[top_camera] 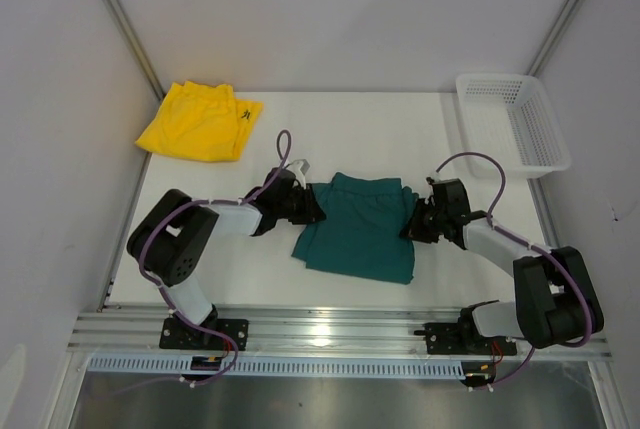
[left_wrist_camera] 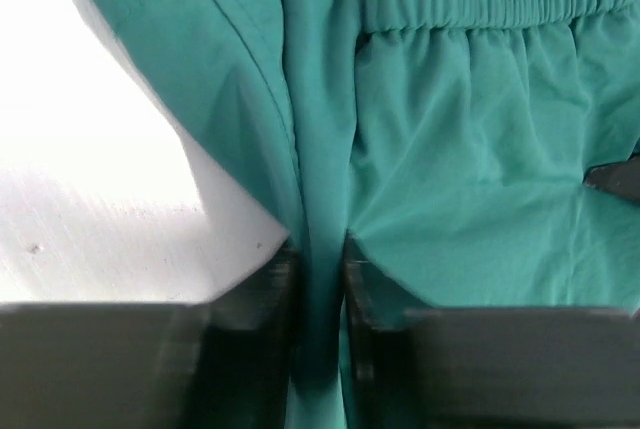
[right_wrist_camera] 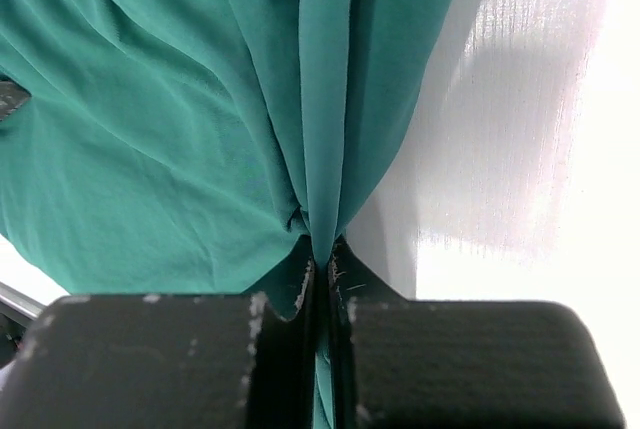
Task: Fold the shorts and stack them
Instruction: Neatly place the folded shorts to the corner
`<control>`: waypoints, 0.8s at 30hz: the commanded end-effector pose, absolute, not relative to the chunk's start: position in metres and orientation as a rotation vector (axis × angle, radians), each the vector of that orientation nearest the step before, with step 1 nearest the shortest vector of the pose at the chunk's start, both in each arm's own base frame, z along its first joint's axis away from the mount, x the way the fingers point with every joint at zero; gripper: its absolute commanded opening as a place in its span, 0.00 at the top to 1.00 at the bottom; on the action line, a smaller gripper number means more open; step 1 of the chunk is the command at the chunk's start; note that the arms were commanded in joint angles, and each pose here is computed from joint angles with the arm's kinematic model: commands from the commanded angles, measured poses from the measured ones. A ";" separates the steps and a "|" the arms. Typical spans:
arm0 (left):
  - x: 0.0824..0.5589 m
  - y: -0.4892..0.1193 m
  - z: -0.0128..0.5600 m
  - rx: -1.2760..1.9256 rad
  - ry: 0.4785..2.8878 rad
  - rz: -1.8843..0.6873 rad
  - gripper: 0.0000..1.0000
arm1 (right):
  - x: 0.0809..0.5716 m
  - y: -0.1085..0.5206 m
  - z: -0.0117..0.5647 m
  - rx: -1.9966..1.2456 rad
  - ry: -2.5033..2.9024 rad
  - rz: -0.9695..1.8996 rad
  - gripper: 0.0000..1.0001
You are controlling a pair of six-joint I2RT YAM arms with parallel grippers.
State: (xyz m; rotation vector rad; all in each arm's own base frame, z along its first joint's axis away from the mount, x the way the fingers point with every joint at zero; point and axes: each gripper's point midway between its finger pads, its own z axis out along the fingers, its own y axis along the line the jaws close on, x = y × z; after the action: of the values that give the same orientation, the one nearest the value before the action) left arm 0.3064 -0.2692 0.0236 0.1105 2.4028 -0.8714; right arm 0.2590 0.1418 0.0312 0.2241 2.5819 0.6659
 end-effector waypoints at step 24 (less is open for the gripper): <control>0.475 -0.188 0.127 0.047 2.309 -0.510 1.00 | 0.430 0.276 0.109 0.108 2.261 0.955 1.00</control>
State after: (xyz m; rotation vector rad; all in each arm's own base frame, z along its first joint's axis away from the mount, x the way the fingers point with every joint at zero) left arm 0.4392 -0.2150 0.1160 0.0566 2.3279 -0.6018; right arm 0.3821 0.2409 0.0611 0.1519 2.4513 0.8098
